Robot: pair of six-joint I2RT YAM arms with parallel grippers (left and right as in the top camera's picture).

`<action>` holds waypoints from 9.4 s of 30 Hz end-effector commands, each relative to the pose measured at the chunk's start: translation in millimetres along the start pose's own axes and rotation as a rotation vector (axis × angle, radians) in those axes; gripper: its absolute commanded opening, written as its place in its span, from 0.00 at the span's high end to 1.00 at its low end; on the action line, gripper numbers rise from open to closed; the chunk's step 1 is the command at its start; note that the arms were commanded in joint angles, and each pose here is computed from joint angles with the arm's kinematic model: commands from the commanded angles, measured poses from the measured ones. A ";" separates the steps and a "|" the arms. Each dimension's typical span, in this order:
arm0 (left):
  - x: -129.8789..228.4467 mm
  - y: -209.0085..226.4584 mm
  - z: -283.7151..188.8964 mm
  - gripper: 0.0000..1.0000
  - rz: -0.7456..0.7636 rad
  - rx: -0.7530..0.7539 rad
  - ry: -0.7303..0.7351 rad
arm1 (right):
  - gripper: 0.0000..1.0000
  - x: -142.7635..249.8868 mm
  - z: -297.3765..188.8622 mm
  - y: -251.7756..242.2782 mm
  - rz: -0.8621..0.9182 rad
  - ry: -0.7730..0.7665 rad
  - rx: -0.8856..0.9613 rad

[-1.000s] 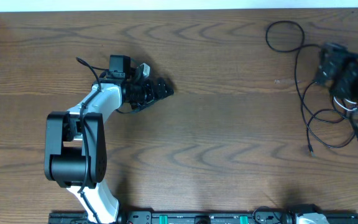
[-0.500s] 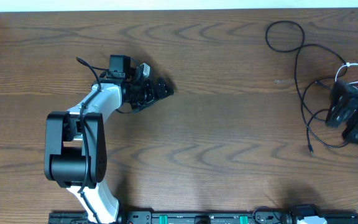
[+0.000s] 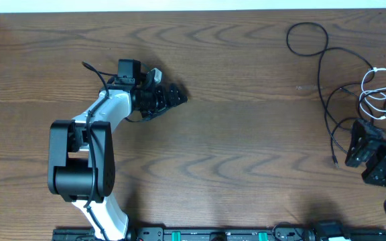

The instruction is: Untangle cables

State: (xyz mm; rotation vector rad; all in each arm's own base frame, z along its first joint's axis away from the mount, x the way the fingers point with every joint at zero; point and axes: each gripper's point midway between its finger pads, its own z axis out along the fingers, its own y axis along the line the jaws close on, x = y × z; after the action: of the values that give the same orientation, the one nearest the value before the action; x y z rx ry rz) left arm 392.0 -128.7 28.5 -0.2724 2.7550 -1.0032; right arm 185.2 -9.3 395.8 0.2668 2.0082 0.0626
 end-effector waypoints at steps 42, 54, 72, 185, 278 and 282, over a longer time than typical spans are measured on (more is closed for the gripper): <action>9.0 13.4 5.7 0.03 -0.028 -0.041 0.024 | 0.01 71.0 43.7 -8.5 0.098 -0.583 -0.173; 9.0 13.4 5.7 0.03 -0.029 -0.041 0.024 | 0.01 90.5 81.2 -6.6 0.103 -0.611 -0.181; 9.0 13.4 5.7 0.03 -0.029 -0.041 0.024 | 0.01 185.8 156.8 -17.8 0.052 -0.376 -0.120; 9.0 13.4 5.7 0.03 -0.029 -0.041 0.024 | 0.01 188.6 156.2 -6.6 -0.346 -0.392 -0.104; 105.1 83.9 -82.2 0.03 0.591 -0.376 -0.660 | 0.01 188.7 156.2 -6.7 -0.346 -0.391 -0.104; 107.4 83.5 -82.9 0.03 0.590 -0.374 -0.655 | 0.01 188.6 156.2 -6.6 -0.346 -0.392 -0.104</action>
State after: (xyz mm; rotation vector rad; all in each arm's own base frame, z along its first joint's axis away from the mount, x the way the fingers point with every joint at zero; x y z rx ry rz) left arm 259.2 -42.0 20.7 0.1623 2.1817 -0.1888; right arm 245.9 13.8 159.5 -0.1204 1.6312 -0.0865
